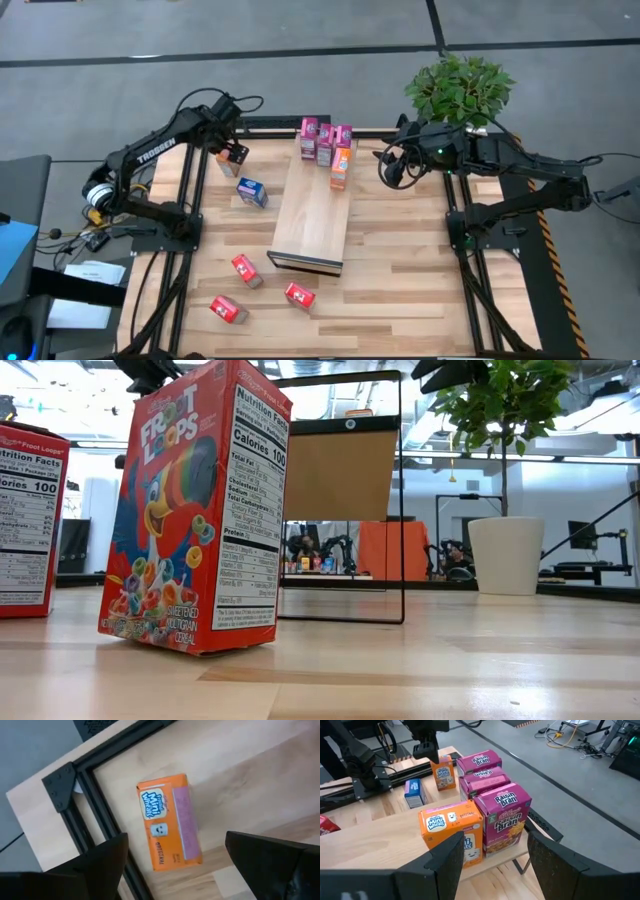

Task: Stack cereal on shelf
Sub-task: Put the orange cereal box on the shelf

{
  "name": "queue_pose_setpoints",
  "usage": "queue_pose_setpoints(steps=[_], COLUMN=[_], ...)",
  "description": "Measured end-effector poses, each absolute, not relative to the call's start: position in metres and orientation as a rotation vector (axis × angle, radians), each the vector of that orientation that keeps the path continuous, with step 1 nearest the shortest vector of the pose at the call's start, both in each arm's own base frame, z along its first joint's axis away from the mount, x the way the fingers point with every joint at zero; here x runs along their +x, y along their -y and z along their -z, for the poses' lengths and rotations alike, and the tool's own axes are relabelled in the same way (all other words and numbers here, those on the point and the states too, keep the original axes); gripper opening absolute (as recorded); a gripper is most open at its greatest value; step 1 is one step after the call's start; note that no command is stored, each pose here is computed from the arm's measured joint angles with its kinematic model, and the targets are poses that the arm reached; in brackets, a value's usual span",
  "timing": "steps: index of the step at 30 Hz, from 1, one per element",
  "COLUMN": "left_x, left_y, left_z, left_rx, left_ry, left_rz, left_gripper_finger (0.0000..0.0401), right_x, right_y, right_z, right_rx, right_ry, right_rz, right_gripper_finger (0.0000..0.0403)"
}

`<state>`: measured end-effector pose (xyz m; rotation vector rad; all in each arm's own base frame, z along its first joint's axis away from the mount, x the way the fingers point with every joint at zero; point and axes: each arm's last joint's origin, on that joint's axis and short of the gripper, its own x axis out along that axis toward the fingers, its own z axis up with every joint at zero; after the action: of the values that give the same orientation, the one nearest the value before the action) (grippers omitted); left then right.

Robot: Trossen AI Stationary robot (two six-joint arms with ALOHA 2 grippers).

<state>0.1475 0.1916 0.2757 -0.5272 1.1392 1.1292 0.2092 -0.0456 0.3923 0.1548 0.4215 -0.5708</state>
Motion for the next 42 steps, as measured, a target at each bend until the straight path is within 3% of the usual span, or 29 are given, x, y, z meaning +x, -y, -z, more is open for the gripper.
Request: queue_pose_setpoints(steps=[22, 35, 42], left_x=[0.135, 0.136, 0.135], left_y=[-0.199, -0.199, -0.199], left_z=[-0.254, -0.254, -0.254], left_rx=[-0.623, -0.629, -0.608], left_ry=[-1.108, -1.107, -1.119], left_rz=[-1.137, -1.113, -1.111], left_gripper_finger=[0.0321, 0.0246, 0.0225], right_x=[0.209, 0.209, 0.209], right_y=[0.046, 0.046, 0.046], right_z=[-0.392, -0.392, -0.392], right_rx=[0.152, 0.154, 0.154], right_ry=[-0.422, -0.422, -0.422], right_rz=[0.57, 0.57, 0.57], right_gripper_finger=[0.0245, 0.0245, 0.0245])
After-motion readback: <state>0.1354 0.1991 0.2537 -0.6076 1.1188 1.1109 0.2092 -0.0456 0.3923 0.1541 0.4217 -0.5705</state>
